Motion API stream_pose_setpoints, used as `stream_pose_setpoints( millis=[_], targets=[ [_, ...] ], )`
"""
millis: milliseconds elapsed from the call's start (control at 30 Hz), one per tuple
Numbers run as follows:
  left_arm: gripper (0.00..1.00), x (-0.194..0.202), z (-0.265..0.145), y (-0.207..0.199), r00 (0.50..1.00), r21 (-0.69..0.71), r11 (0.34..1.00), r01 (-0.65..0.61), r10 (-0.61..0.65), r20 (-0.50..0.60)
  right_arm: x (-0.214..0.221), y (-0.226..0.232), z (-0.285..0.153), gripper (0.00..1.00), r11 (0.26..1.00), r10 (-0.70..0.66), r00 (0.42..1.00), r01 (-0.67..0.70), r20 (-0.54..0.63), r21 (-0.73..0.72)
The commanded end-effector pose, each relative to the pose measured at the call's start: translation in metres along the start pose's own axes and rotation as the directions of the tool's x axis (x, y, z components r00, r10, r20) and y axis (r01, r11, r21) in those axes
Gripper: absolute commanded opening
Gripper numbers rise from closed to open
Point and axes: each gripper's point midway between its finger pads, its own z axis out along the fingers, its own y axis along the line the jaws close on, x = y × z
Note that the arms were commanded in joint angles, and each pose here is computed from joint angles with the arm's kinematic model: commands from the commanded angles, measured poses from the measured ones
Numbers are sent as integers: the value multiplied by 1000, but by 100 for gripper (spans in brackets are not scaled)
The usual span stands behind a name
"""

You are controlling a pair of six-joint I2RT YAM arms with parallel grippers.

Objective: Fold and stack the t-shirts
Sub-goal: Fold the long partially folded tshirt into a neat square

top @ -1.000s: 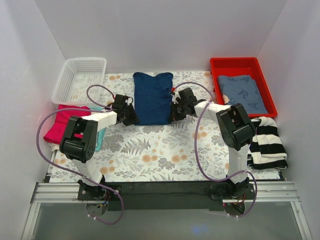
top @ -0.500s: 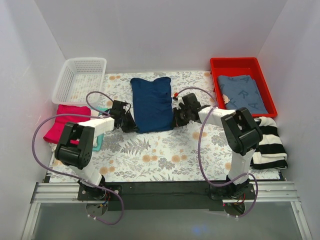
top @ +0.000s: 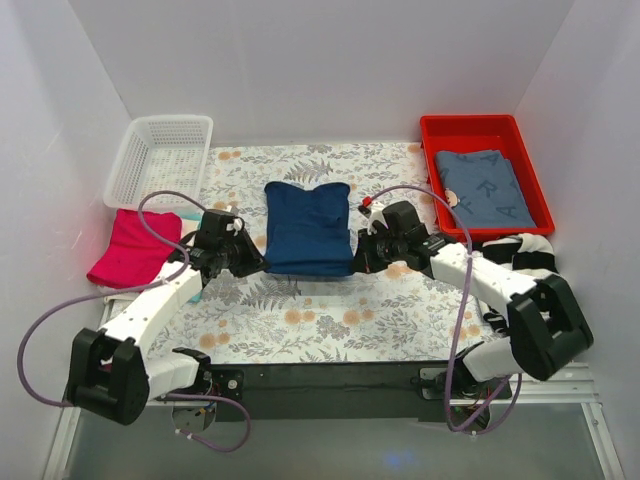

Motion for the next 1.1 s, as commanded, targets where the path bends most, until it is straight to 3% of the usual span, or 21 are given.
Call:
stream_pose_setpoints(
  millis=[0, 433, 667, 800, 1067],
  targets=[
    [0, 3, -26, 13, 997, -58, 997, 48, -45, 59, 10, 6, -22, 1, 999, 4, 1000, -3, -10, 36],
    [0, -6, -80, 9, 971, -49, 991, 126, -113, 212, -25, 32, -64, 1, 996, -73, 992, 69, 99, 47],
    [0, -56, -82, 13, 913, -134, 977, 164, -98, 396, -71, 21, -46, 1, 986, -121, 985, 106, 120, 128],
    [0, -90, -68, 0, 902, -168, 981, 100, -18, 432, -110, 22, -30, 1, 984, -135, 981, 117, 139, 131],
    [0, -131, 21, -8, 936, -272, 958, 88, 14, 352, -146, -11, 20, 1, 984, -88, 990, 71, 106, 162]
  ],
)
